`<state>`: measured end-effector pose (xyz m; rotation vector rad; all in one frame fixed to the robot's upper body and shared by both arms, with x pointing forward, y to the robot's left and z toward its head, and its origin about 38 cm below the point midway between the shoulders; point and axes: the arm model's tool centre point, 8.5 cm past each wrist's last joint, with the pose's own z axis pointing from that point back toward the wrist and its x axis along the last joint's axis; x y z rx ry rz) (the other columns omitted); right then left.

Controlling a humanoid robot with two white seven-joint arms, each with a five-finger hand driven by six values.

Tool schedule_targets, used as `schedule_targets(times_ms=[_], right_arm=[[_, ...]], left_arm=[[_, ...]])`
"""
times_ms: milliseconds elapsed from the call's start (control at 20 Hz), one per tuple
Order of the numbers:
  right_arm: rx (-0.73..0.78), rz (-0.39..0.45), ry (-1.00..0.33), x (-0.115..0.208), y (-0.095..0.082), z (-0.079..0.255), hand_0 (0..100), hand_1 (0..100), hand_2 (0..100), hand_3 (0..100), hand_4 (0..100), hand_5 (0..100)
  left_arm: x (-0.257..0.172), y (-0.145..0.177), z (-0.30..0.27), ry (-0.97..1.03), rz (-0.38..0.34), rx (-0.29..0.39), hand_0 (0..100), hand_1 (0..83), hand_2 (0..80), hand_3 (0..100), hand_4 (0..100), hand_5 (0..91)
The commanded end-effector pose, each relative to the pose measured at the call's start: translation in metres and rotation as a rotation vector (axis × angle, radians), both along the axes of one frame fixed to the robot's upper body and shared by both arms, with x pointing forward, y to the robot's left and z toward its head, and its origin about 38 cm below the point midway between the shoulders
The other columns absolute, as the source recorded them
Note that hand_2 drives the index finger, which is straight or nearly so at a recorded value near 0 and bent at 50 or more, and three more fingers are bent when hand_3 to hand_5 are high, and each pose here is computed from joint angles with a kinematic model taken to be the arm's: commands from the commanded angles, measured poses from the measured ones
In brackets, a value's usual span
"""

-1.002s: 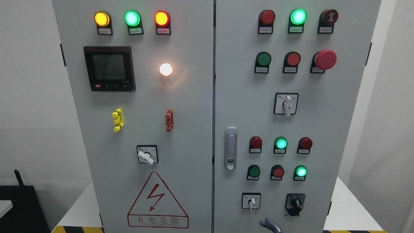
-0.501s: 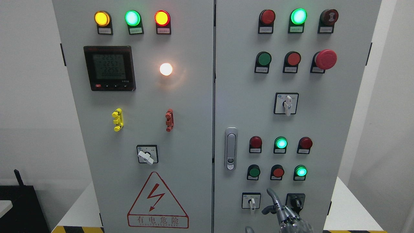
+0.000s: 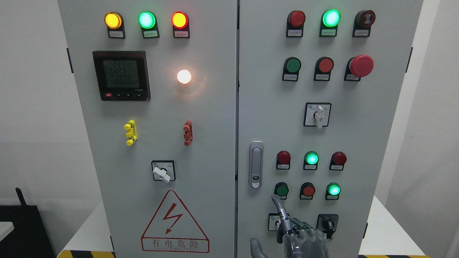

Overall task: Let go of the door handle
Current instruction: 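Raise the right hand toward the silver lever door handle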

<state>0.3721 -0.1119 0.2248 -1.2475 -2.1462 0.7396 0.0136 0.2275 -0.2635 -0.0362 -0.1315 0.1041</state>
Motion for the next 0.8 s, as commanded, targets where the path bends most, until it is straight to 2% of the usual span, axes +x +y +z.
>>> schedule_targets(times_ms=[0,501,751], right_arm=[[-0.092,0.010,0.011,0.008,0.033,-0.008,30,45,0,100,100,100],[-0.123,-0.106,0.102,0.026,0.024,-0.009,32,44,0,100,100,100],[-0.131,-0.112,0.122,0.029,0.023,-0.010,33,44,0,100,100,100]], left_arm=[[0.022,0.000,0.001,-0.037,-0.014,0.000,12,38.9,0.0,0,0,0.0],[0.023,0.000,0.001,-0.039,-0.014,0.000,12,38.9,0.0,0,0,0.0],[0.022,0.000,0.001,-0.037,-0.014,0.000,12,38.9,0.0,0,0,0.0]])
